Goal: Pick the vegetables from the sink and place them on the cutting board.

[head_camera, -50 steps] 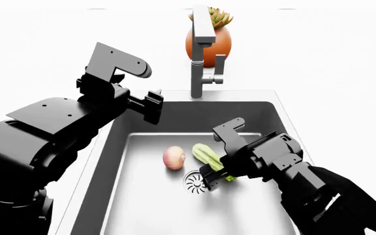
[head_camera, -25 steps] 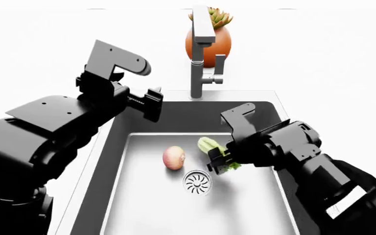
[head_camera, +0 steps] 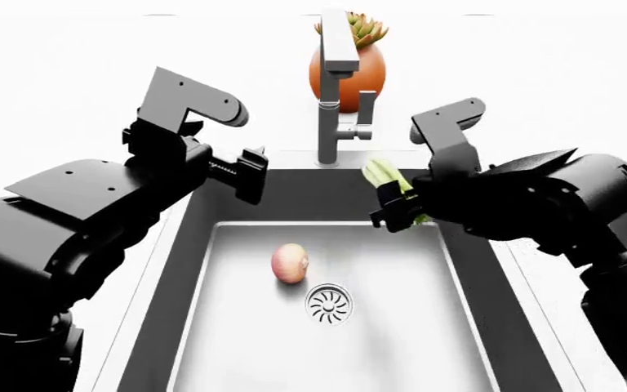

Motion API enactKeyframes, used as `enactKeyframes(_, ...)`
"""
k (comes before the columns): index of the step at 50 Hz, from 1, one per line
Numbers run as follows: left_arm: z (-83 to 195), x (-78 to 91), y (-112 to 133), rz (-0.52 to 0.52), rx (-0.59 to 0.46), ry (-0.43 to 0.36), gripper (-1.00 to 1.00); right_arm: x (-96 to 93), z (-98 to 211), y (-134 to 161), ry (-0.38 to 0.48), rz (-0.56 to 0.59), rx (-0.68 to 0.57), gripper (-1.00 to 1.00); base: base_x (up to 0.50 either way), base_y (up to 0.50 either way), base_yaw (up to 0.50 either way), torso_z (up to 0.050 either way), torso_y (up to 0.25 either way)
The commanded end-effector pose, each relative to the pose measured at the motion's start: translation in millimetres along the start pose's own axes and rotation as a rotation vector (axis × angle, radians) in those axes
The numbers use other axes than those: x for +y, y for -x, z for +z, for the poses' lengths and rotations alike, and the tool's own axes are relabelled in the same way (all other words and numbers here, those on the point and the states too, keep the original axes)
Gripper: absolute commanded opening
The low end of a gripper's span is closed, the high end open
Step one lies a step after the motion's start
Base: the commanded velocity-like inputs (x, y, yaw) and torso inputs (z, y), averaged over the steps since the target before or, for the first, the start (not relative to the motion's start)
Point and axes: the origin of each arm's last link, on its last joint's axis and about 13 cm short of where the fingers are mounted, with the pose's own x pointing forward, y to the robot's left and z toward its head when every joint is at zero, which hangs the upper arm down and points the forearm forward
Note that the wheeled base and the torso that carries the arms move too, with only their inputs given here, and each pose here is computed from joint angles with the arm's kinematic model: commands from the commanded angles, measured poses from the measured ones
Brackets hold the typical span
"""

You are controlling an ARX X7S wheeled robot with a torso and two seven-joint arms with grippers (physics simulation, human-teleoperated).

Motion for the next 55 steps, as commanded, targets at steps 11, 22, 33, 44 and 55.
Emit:
enactKeyframes(11, -25, -18.9, -11, -0.128, 0.161, -0.060, 1.00, -5.4, 8, 47, 0.012, -0.041, -0.114, -1.00, 0.00, 0.00, 0.00, 0.000, 0.000)
enactKeyframes(22, -36, -34.0, -23, -0.206, 0.220, -0.041, 1.00, -1.3, 18, 74, 0.021, -0.043, -0.186, -1.00, 0.00, 0.00, 0.00, 0.000, 0.000)
enactKeyframes(33, -42, -41.3, -27, -0.232, 0.237, -0.037, 1.00, -2.4, 23, 90, 0.011, -0.063, -0.222, -1.00, 0.00, 0.00, 0.00, 0.000, 0.000)
enactKeyframes(44, -48, -43.2, -31, -0.232, 0.257, -0.032, 1.00, -3.0, 21, 87, 0.006, -0.062, -0.218, -1.00, 0.00, 0.00, 0.00, 0.000, 0.000)
enactKeyframes(55, -64, -46.1, -48, -0.231, 0.312, -0.016, 1.00, -3.0, 21, 84, 0.006, -0.058, -0.217, -1.00, 0.00, 0.00, 0.00, 0.000, 0.000)
